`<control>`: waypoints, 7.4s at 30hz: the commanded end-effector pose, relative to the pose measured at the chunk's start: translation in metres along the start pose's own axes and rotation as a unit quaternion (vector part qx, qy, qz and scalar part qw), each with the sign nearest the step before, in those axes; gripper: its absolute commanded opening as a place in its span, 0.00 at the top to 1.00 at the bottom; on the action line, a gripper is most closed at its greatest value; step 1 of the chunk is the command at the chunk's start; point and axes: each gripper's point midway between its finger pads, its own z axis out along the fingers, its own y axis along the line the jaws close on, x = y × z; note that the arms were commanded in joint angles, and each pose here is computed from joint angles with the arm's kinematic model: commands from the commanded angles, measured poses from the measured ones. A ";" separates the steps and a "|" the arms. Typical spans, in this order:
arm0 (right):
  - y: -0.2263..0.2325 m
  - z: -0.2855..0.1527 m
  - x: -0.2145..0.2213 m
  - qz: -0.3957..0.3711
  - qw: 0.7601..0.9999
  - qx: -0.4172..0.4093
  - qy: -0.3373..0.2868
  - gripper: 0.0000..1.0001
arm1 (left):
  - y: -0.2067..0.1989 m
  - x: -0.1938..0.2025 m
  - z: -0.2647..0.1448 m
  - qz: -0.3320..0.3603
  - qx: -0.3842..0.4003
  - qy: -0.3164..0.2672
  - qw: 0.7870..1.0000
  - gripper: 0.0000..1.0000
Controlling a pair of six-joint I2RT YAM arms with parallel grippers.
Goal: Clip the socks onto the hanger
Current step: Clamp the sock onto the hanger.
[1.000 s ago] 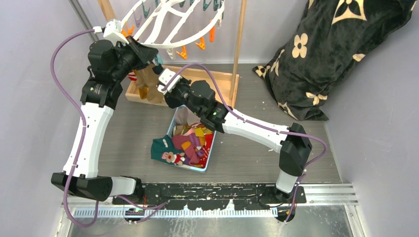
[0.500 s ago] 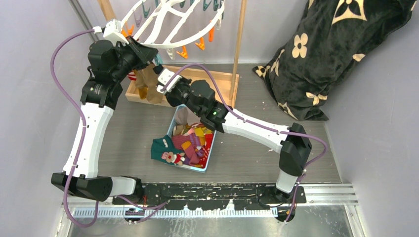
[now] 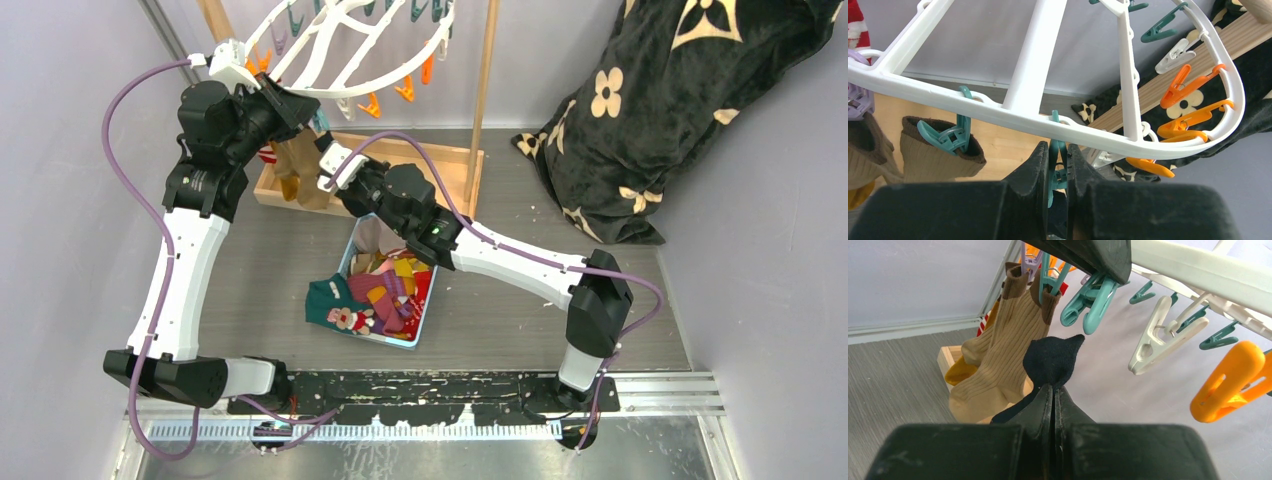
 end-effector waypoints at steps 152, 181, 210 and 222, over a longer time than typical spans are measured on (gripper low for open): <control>-0.034 -0.019 -0.060 0.529 0.788 -0.261 -0.176 0.99 | -0.039 -0.018 -0.018 -0.001 0.079 -0.017 0.997 0.99; -0.049 0.001 -0.055 0.556 0.776 -0.225 -0.195 0.99 | -0.036 -0.021 -0.019 -0.001 0.070 -0.024 0.997 0.71; -0.039 -0.017 -0.004 0.502 0.849 -0.141 -0.081 0.30 | -0.032 -0.033 -0.023 0.001 0.054 -0.046 0.997 0.50; -0.085 -0.022 0.017 0.378 0.922 -0.013 -0.079 0.32 | -0.037 -0.021 -0.025 -0.015 0.073 -0.021 0.997 0.55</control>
